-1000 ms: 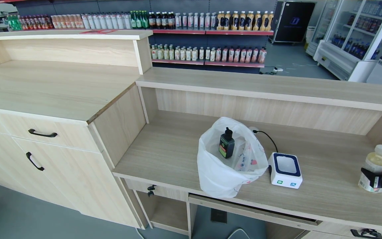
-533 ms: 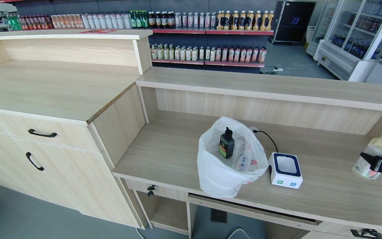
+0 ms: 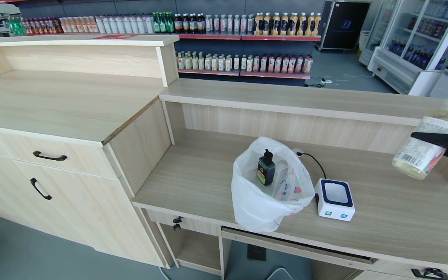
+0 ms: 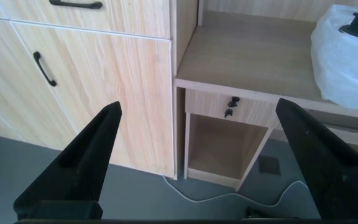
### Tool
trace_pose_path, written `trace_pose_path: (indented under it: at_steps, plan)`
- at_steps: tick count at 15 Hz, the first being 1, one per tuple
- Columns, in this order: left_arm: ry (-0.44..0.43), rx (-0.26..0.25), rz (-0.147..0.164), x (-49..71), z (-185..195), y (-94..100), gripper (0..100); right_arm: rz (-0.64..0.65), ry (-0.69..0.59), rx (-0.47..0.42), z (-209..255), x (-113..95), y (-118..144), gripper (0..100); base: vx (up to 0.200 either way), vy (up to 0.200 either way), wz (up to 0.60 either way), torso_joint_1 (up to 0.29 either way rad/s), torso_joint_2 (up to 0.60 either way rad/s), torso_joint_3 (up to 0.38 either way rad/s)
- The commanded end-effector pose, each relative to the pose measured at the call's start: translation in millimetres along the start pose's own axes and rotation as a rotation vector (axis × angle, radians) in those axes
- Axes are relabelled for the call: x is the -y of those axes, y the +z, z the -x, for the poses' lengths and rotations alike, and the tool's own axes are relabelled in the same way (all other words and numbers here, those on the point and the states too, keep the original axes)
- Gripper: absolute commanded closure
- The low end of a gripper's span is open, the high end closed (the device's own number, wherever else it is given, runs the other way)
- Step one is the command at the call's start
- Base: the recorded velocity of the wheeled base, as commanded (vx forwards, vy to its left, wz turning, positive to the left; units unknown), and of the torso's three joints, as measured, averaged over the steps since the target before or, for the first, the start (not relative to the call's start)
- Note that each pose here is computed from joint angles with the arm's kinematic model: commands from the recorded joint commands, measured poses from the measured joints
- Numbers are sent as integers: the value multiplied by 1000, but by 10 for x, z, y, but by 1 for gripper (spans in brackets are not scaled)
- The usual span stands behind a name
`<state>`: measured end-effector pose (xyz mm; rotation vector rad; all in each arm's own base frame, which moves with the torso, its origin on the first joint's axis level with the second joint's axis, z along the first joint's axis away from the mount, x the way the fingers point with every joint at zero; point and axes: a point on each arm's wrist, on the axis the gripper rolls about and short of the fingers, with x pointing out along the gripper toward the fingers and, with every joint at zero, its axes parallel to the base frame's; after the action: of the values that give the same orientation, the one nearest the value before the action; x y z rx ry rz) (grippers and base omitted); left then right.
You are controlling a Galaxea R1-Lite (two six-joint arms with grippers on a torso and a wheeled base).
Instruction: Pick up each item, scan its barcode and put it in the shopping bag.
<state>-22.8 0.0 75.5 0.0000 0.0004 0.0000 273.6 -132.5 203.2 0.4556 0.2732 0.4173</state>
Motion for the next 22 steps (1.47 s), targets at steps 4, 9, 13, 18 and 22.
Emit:
trace_pose_path:
  at_steps: [4,9,13,18,22]
  plan:
    - [0,0,0,0,0,0,0,112,367,-27,139,-1214,161,100,0,0,0,0,0,0]
    - [0,0,0,0,0,0,0,115,499,-106,225,-1603,-169,100,0,0,0,0,0,0]
    - [0,0,0,0,0,0,0,115,582,-158,269,-1825,-256,100,0,0,0,0,0,0]
    - [0,0,0,0,0,0,0,125,679,-214,465,-2093,-390,100,0,0,0,0,0,0]
    - [0,0,0,0,0,0,0,122,729,-255,594,-2213,-479,100,0,0,0,0,0,0]
